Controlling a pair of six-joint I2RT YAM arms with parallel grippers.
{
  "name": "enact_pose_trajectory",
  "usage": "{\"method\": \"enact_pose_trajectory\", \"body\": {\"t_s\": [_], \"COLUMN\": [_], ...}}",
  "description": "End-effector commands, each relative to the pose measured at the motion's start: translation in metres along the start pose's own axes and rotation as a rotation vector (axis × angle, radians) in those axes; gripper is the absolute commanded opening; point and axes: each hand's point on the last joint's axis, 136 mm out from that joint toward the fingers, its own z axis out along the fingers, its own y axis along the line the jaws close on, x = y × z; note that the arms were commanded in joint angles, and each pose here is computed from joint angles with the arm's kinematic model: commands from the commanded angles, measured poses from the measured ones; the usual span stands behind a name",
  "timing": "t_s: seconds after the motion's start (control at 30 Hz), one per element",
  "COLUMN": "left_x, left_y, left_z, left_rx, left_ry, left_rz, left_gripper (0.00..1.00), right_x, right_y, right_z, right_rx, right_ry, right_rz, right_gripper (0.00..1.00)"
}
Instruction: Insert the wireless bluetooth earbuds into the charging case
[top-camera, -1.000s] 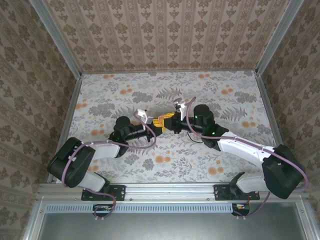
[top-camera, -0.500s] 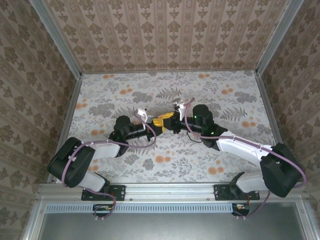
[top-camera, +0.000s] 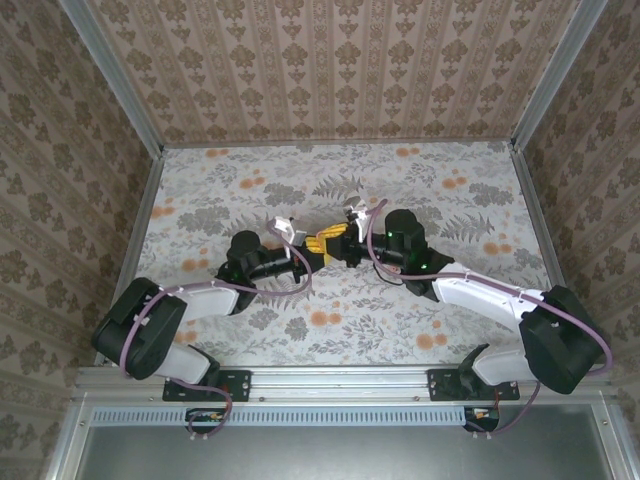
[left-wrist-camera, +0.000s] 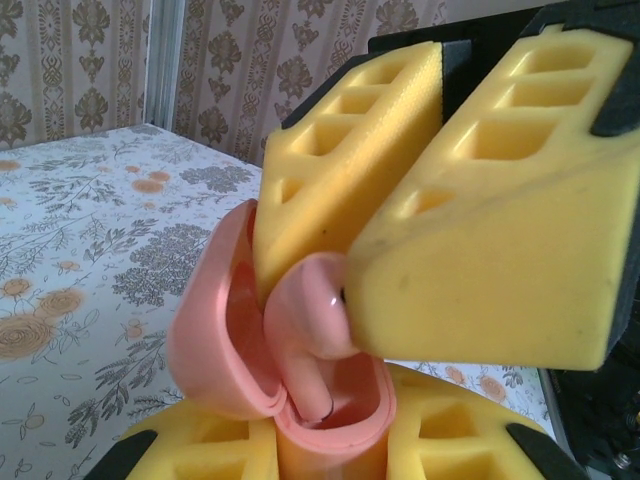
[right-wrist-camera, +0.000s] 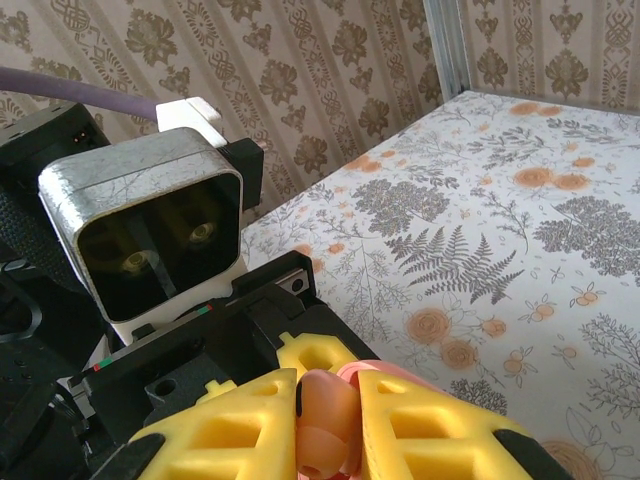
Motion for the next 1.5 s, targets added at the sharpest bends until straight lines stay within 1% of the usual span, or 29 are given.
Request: {"method": "enact_pose_trajectory", "body": {"t_s": [0.0,0.2,0.43,0.63,0.87,1.47], "left_x": [-0.048,-0.052,-0.057,-0.057,-0.055,-0.047], "left_y": [-0.024,-0.028,-0.033,-0.036,-0.037,-0.045], "left_z": [0.001,-0.001,-0.002,-0.002,-0.002,-0.004], "left_rx": [0.088,0.097,0.109,0.125,0.137,0.165], "left_ry": [-0.112,-0.121,-0.126,-0.115,-0.099,-0.04], "left_rz": [0.115,0.13,0.148,0.159,0.177,0.244], "left_gripper": [0.16,0.16,0.16,0.16,0.16,0.16], "right_x": [0.021,0.033,0.046,0.042,0.045,0.044], "right_y": [-0.001,0.009,0.006,0.004,0.011,0.002], "right_z": [-0.001,-0.003,-0.007,-0.011,-0.01,-0.014], "right_rx": [-0.003,-0.061,-0.053,-0.053,-0.103,-0.108], "right_ry": [0.048,0.091,0.155,0.159,0.214,0.3], "right_rz": [-0.006,-0.019,-0.023,-0.037,-0.054,-0.099], "right_gripper": [0.19,0.19,0.2,0.2,0.2,0.22]}}
